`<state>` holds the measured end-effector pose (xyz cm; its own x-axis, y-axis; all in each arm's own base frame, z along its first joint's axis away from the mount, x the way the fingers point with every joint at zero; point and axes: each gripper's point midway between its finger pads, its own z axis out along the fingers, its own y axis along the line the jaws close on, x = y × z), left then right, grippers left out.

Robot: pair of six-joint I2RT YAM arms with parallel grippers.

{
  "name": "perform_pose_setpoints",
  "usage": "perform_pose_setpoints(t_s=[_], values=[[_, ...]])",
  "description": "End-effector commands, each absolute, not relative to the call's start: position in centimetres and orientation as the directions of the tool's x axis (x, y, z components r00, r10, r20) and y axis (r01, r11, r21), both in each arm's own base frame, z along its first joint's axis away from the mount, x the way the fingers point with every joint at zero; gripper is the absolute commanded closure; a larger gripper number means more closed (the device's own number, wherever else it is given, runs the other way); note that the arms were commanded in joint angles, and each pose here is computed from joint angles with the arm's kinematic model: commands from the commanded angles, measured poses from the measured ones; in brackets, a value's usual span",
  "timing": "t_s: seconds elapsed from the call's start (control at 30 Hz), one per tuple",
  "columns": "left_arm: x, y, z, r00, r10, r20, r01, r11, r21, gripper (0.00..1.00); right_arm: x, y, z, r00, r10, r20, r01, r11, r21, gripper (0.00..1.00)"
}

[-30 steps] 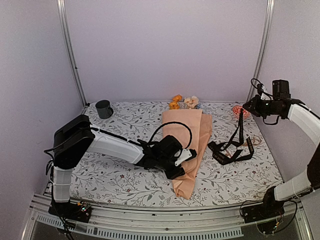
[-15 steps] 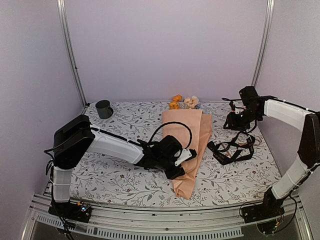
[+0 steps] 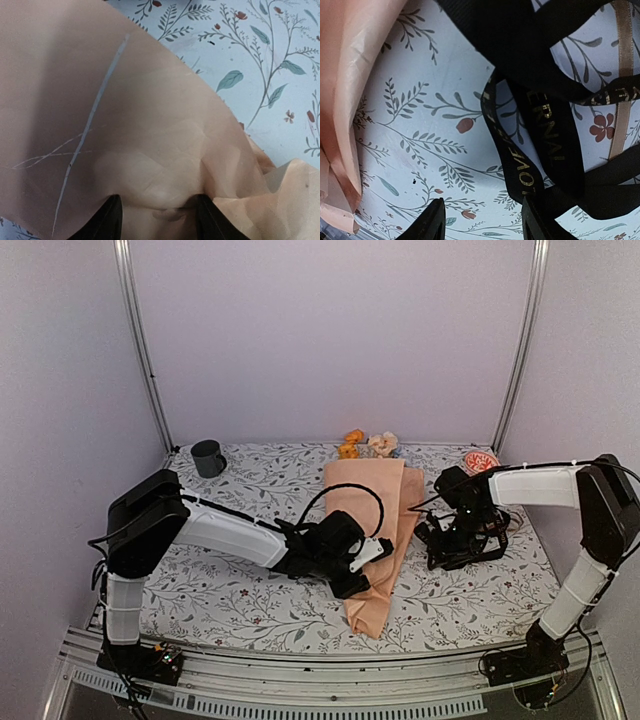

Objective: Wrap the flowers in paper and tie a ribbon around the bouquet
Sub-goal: Pick up the ribbon from the center of the board.

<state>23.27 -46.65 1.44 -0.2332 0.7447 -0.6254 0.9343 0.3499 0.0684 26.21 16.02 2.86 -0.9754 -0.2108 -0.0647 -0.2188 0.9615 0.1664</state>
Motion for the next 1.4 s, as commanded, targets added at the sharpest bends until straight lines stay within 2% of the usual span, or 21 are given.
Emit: perform_pose_setpoints(t_s=[0.0,0.1,0.3,0.6,0.67,0.77,0.87,0.97,1.03,1.1,1.2,1.27,1.37], values=[[19.8,-43.4,-3.8,-0.264,0.850,-0.457,0.954,0.299,0.005,0.49,25.5,15.3,2.5,-0.978,-0.203,-0.042,-0.207,0.970,0.128,0.47],[19.9,-43.4,-3.7,-0.263,0.849,-0.458,0.954,0.300,0.007,0.49,25.6,15.4,2.7,-0.977,-0.208,-0.042,-0.212,0.969,0.128,0.44],[19.8,-43.2,-3.8,-0.265,0.851,-0.453,0.954,0.301,0.007,0.49,28.0,14.9,6.0,-0.979,-0.140,-0.146,-0.158,0.980,0.118,0.39],[19.8,-43.2,-3.9,-0.268,0.850,-0.453,0.953,0.303,0.003,0.49,26.9,14.5,2.7,-0.990,-0.128,-0.062,-0.136,0.980,0.149,0.38],[19.8,-43.3,-3.9,-0.266,0.851,-0.453,0.954,0.300,0.003,0.49,26.5,14.8,2.0,-0.990,-0.138,-0.035,-0.142,0.976,0.168,0.43],[19.8,-43.2,-3.9,-0.267,0.851,-0.452,0.954,0.301,0.004,0.49,25.9,15.2,1.2,-0.989,-0.146,-0.002,-0.143,0.971,0.193,0.55],[19.7,-43.2,-3.9,-0.267,0.851,-0.452,0.954,0.300,0.002,0.49,25.5,15.7,1.0,-0.988,-0.156,0.012,-0.150,0.962,0.227,0.72],[19.8,-43.2,-3.9,-0.268,0.852,-0.451,0.953,0.302,0.003,0.49,25.1,17.4,2.1,-0.984,-0.176,0.007,-0.164,0.931,0.326,0.97],[19.8,-43.2,-3.9,-0.266,0.853,-0.450,0.954,0.300,0.004,0.49,25.1,19.5,4.4,-0.980,-0.198,-0.033,-0.192,0.872,0.450,0.99],[19.8,-43.1,-4.0,-0.267,0.853,-0.448,0.953,0.302,0.005,0.49,25.3,22.1,8.3,-0.965,-0.230,-0.123,-0.257,0.766,0.589,0.99],[19.7,-43.1,-4.0,-0.268,0.853,-0.447,0.953,0.301,0.004,0.49,25.4,24.0,13.6,-0.946,-0.230,-0.230,-0.325,0.652,0.685,0.99],[19.7,-43.1,-4.1,-0.268,0.854,-0.446,0.954,0.301,0.003,0.49,24.8,24.3,15.1,-0.946,-0.224,-0.234,-0.323,0.619,0.716,0.99],[19.7,-43.1,-4.0,-0.268,0.853,-0.447,0.954,0.301,0.003,0.49,22.5,24.2,13.4,-0.964,-0.226,-0.140,-0.253,0.617,0.745,0.99]])
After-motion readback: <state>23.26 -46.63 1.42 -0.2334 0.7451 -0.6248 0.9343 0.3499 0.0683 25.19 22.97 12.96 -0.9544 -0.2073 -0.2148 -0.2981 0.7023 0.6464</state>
